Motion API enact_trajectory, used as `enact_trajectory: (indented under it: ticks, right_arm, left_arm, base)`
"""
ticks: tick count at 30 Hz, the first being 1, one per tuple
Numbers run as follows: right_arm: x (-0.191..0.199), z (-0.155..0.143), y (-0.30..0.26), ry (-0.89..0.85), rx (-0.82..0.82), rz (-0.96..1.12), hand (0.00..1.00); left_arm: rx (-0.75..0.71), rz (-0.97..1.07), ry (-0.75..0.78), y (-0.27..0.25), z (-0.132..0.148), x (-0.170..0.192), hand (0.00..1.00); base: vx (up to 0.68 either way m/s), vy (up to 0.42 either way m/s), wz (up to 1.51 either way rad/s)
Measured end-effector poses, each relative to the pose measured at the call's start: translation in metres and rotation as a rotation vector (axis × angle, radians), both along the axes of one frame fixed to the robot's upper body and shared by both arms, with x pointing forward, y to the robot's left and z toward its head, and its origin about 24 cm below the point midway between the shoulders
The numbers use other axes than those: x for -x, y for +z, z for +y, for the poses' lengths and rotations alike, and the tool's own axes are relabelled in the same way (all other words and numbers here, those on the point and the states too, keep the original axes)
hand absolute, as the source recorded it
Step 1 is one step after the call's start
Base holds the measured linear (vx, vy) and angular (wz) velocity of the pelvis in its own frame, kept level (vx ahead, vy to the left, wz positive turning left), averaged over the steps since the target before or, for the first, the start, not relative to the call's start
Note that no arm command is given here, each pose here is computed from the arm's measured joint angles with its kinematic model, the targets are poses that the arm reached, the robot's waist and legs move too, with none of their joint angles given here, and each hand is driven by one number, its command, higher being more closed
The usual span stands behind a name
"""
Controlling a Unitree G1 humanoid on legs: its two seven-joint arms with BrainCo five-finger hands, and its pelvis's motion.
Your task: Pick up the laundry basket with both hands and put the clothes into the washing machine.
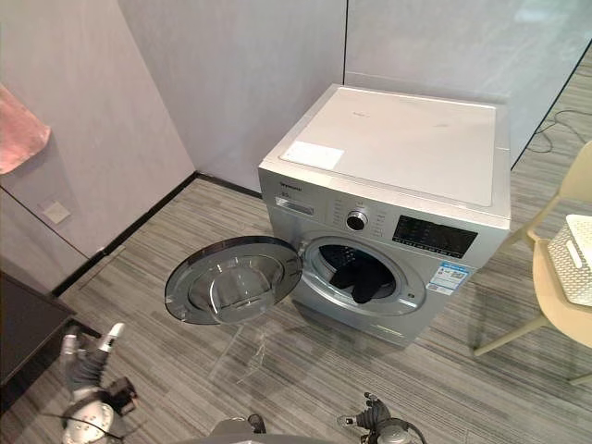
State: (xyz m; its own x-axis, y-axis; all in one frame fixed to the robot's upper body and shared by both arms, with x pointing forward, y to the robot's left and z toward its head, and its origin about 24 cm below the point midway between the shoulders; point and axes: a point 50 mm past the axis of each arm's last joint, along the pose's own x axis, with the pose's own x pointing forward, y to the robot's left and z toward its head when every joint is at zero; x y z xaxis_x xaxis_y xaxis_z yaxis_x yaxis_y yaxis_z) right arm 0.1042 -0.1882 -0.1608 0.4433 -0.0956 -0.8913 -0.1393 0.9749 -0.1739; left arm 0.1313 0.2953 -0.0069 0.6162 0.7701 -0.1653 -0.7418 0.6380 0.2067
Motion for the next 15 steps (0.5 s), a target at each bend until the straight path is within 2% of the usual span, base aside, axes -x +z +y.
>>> enact_trajectory:
  ticks: [3, 4, 7, 10, 12, 15]
  right_arm:
    - [0.002, -0.001, 0.000, 0.043, 0.002, 0.007, 0.00]
    - [0.001, -0.003, 0.000, 0.042, 0.004, 0.003, 0.00]
    - [0.000, -0.013, 0.002, 0.046, 0.021, 0.005, 0.00]
    - [-0.011, -0.012, 0.007, 0.034, 0.015, -0.050, 0.00]
    - [-0.020, -0.011, 0.011, 0.022, 0.007, -0.091, 0.00]
    - [-0.055, 0.000, 0.028, 0.068, -0.007, -0.229, 0.00]
  left_arm:
    - [-0.214, 0.009, 0.089, 0.034, 0.043, -0.016, 0.00]
    - [-0.242, 0.017, 0.087, 0.038, 0.048, -0.022, 0.00]
    - [-0.310, 0.101, 0.092, 0.050, 0.076, -0.048, 0.00]
    - [-0.376, 0.143, 0.119, 0.068, 0.100, -0.044, 0.00]
    - [-0.410, 0.110, 0.106, 0.084, 0.107, -0.055, 0.00]
    - [-0.406, -0.037, 0.040, 0.126, 0.115, -0.096, 0.00]
  base:
    - [0.02, 0.111, -0.07]
    - [-0.01, 0.089, 0.18]
    - [-0.08, 0.110, -0.09]
    - [-0.14, 0.121, -0.61]
    - [-0.16, 0.066, -0.31]
    - [-0.20, 0.044, -0.14]
